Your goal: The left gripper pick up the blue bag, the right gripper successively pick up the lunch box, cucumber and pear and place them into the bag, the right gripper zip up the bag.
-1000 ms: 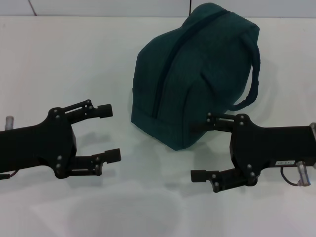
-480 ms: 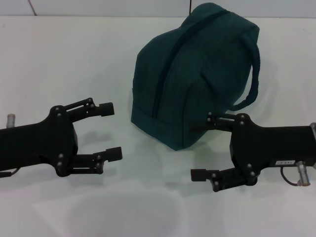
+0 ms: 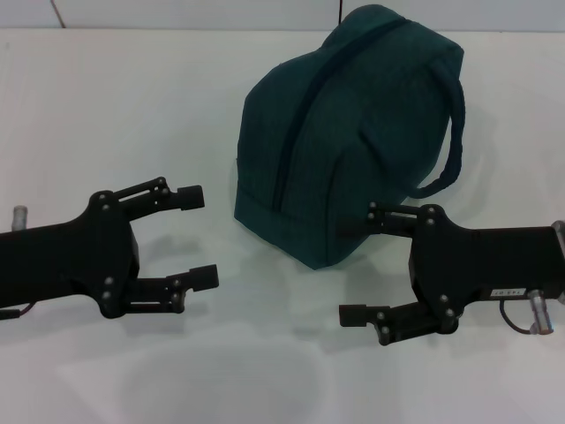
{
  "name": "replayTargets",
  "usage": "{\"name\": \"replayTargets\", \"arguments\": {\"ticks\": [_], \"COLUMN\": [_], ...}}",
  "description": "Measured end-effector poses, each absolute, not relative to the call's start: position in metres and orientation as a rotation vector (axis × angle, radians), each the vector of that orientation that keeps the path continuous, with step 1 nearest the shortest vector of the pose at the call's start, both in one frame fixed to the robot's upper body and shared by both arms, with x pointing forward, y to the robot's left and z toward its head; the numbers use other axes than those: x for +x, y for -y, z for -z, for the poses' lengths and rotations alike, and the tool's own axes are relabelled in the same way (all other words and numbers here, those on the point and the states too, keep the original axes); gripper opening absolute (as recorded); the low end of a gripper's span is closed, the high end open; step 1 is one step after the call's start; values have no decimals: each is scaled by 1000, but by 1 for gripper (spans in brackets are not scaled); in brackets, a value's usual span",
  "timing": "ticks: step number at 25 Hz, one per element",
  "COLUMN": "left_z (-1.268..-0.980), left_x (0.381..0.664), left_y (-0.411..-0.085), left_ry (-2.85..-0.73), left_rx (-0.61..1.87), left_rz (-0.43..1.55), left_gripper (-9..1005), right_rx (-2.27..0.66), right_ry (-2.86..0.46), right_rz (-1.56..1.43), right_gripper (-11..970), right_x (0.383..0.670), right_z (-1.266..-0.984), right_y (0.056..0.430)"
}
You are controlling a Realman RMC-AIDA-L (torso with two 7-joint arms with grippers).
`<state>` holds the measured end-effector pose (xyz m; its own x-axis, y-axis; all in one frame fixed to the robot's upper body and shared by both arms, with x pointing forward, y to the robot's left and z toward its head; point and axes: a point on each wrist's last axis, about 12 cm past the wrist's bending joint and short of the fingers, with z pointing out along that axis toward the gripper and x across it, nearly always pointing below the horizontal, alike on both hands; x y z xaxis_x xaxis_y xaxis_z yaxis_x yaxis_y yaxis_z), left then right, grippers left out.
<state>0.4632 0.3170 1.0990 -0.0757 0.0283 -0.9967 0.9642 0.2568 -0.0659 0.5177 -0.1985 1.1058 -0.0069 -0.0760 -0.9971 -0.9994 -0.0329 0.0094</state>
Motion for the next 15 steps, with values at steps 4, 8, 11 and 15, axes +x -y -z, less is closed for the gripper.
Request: {"name": "replayTargets", "arguments": {"ticks": [4, 8, 11, 15], "left_z": [-1098, -1098, -1099, -1099], "left_x": [462, 462, 463, 464], "left_y": [-318, -318, -317, -317], "left_ry": [-1405, -1406, -1404, -1403], "left_rx": [1006, 1007, 1010, 1010], "left_rz": [1047, 1047, 1047, 1046], "left_gripper": [887, 887, 887, 887], "right_rx": [-1284, -1283, -1283, -1283], "right_ry": [-1257, -1257, -1258, -1258], "right_rz": [-1202, -1202, -1203, -1203], "right_gripper": [886, 886, 886, 886], "right_x": [518, 518, 517, 517], "right_z": [-1106, -1105, -1105, -1105], "right_y": [198, 198, 198, 198]}}
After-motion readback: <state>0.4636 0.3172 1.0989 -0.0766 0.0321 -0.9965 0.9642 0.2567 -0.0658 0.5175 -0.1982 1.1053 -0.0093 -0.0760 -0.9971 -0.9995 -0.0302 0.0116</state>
